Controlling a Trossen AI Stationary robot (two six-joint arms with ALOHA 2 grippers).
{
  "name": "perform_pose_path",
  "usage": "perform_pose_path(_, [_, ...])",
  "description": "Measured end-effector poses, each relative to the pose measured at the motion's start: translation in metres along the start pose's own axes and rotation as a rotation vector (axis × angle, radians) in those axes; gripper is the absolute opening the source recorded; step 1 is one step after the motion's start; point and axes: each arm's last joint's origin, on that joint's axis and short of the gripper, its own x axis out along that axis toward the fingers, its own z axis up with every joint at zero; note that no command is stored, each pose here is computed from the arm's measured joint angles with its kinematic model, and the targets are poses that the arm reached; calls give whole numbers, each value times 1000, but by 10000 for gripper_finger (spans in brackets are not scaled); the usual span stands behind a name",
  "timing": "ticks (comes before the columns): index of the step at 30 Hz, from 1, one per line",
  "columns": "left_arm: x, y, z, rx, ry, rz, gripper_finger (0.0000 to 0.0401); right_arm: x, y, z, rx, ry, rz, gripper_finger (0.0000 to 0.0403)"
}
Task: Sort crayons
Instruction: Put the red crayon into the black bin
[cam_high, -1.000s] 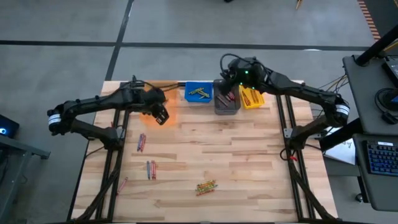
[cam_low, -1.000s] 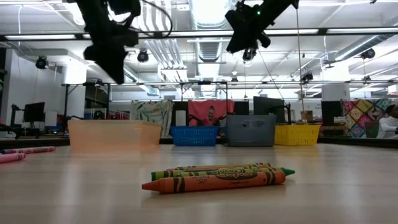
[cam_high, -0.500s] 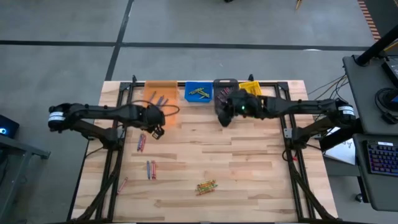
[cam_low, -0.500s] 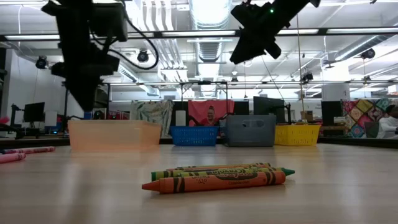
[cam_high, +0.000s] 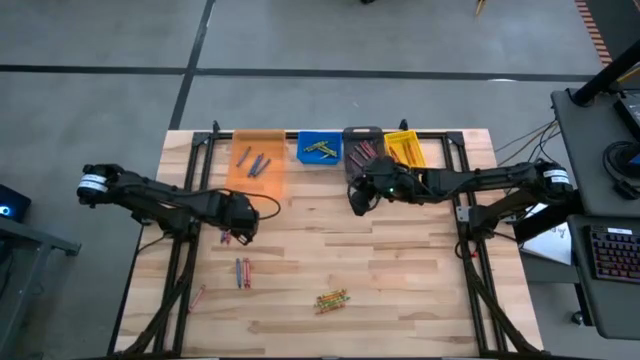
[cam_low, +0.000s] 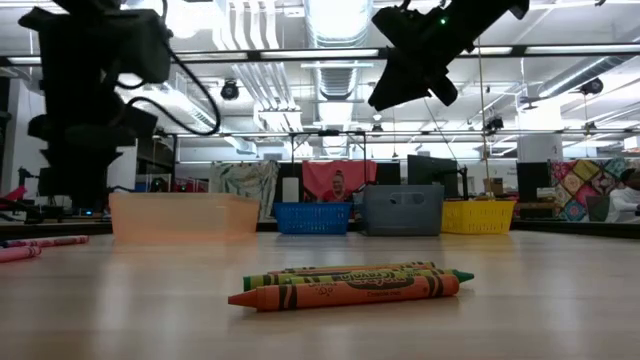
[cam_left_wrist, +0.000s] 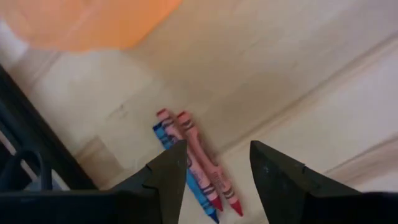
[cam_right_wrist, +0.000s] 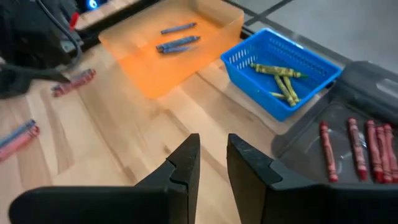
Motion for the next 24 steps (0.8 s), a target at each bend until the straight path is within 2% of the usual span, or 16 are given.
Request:
perform_pose_path(4, [11,3,-7,-26,21,12,156,0,1,2,10,-23,11,66])
perform_pose_path(8, [19,1,-8,-54,1,-23,148,0,1,3,13,-29,15,67])
perform_pose_path(12, [22,0,-8,-59,-14,-48,143,0,1,3,16,-29,14,70])
perform_pose_path(24, [28,3,-12,-66,-4,-31,139,0,1,3,20,-28,14,69])
